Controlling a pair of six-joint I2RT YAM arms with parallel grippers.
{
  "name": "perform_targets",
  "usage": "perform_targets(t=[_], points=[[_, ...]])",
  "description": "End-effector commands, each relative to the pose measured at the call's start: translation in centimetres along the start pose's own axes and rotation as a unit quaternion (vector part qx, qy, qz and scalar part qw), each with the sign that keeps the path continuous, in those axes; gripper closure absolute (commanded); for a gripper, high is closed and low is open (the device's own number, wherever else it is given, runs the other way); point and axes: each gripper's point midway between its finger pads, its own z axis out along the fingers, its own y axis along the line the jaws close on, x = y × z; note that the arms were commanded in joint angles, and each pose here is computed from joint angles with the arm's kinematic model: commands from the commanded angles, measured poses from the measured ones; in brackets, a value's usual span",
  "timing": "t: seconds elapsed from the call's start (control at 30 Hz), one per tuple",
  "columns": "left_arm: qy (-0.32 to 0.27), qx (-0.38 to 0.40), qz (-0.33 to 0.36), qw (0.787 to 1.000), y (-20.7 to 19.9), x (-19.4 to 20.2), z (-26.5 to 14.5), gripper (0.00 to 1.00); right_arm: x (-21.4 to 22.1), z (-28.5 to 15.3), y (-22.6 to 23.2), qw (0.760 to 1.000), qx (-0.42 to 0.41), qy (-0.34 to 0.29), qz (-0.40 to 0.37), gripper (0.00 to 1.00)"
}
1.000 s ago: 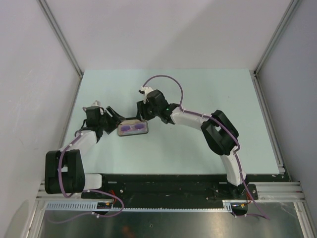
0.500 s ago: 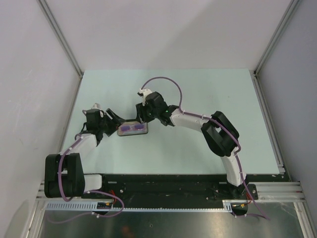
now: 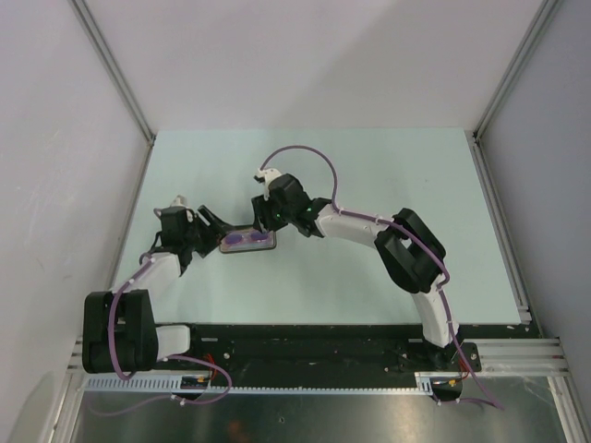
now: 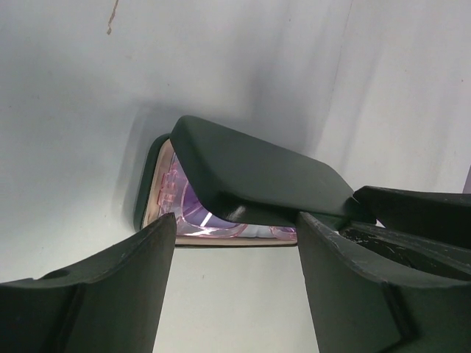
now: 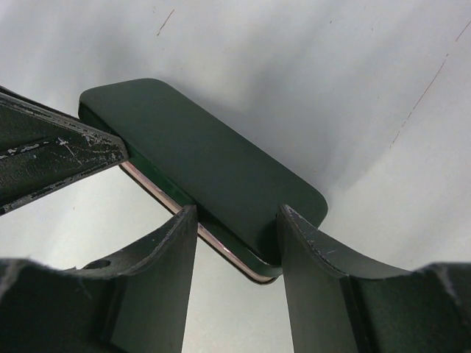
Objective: Organize the sunglasses
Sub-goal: Close the case with sunglasses at the center of the board, then move the case with the sunglasses to the center of the board.
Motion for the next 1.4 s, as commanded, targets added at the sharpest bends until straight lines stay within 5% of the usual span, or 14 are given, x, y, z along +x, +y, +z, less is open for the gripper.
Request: perform_targets(t=[0.0,0.93,1.37], points=[[0.022,-0.028,-0.005,0.999,1.5,1.9,-0.2,0.29,5.8,0.2,-0.1,0.997,0.015,0.082,-0.003,0.49],[0.035,-0.047,-0.005,0.998,2.7,2.9,-0.4,0.28,7.7,0.7,0.3,0.994,0.002,0.105,-0.005,0.49],[-0.015,-0.032,0.011,0.999,0.5,-0.4,-1.4,0.28,0.9,-0.8,-0.8,0.998,0.033,0.039,-0.029,0.43]])
